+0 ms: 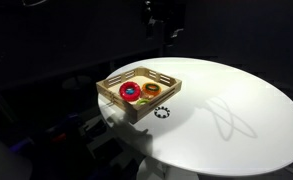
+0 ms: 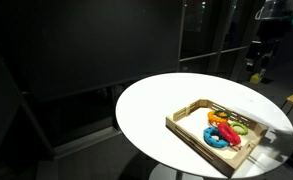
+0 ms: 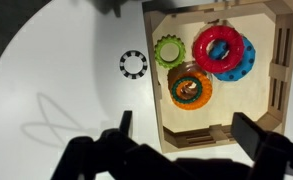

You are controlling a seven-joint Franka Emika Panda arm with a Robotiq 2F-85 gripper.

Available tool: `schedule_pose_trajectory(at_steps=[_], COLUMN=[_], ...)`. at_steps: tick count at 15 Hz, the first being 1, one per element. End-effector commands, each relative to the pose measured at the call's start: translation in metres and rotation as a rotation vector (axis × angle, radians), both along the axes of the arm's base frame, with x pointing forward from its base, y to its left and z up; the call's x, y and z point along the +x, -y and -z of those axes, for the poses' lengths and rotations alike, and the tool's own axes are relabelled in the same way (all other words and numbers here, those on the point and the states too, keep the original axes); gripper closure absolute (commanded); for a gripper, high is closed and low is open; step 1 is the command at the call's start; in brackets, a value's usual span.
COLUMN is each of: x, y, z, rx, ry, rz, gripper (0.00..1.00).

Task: Put the green object inside the box

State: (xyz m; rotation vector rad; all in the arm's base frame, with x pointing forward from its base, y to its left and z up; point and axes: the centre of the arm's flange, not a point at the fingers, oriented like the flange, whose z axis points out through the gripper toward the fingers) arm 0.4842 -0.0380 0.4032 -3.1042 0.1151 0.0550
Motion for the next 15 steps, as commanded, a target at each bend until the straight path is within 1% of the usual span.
schedule_pose_trajectory(at_steps=[1,6,9,11,12,15], x=[0.005,0.008,0.009,0.010,0.009,0.009], y=[0.007,0.010,0.010,0.011,0.008,0.008], z=[-0.042,-0.087,-0.104,-0.107,-0.096,-0.094], rx=[-0.040,-0.075,-0.078,-0.070,-0.059,-0.059], ry=[-0.012,0.027,0.046,0.054,0.061,0.057], rz=[-0.003,0.007,0.013,0.009,-0.003,-0.003], gripper=[0.00,0.00,0.00,0.00,0.00,0.00])
